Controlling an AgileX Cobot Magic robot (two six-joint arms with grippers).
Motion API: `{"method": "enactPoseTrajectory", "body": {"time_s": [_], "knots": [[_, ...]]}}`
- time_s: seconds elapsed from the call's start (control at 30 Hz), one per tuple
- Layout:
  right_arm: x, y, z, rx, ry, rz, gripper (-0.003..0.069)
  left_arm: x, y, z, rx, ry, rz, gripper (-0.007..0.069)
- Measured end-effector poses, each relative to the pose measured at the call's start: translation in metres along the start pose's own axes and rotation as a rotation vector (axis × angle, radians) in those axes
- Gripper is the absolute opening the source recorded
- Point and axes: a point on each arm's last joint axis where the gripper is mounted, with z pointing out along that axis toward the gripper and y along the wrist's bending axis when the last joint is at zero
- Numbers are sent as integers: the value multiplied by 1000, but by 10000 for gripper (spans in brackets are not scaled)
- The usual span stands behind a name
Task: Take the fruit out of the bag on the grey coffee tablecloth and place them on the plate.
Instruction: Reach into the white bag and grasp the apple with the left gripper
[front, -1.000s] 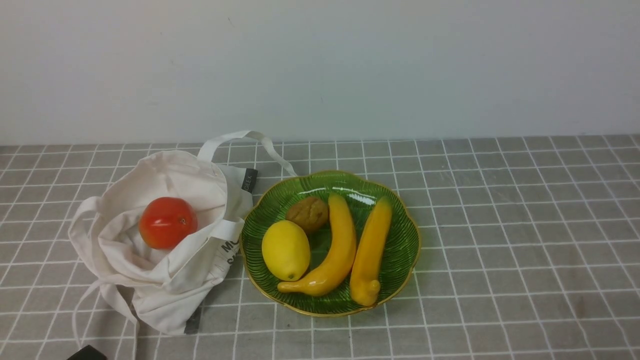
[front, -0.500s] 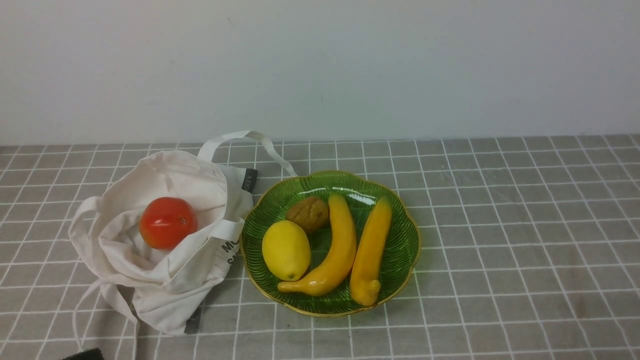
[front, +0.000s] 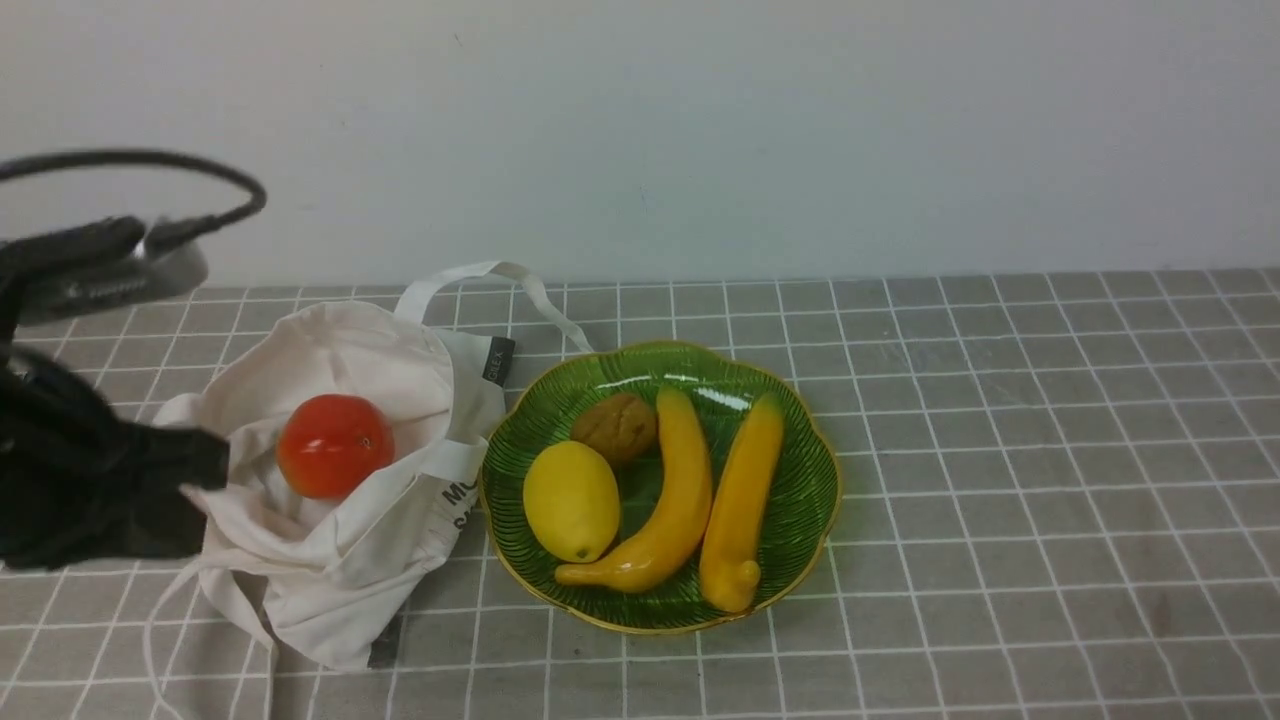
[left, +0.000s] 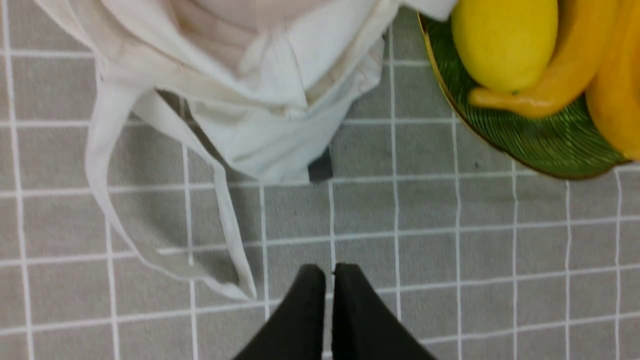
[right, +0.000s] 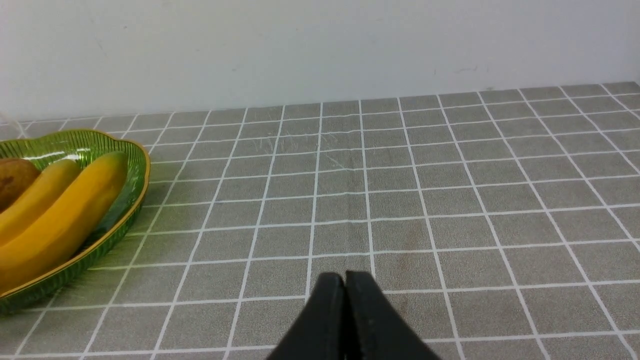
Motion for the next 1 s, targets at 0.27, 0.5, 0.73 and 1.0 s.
{"method": "enactPoseTrajectory", "body": {"time_s": [0.27, 0.5, 0.73, 1.0], "knots": [[0, 0, 0, 0, 0, 0, -14, -57, 5, 46, -19, 75, -70, 164], [0, 0, 0, 0, 0, 0, -14, -94, 16, 92, -59, 27, -42, 421], [0, 0, 0, 0, 0, 0, -14, -105, 27, 135, -84, 9, -13, 530], [0, 0, 0, 0, 0, 0, -14, -107, 34, 166, -92, 22, -22, 531]]}}
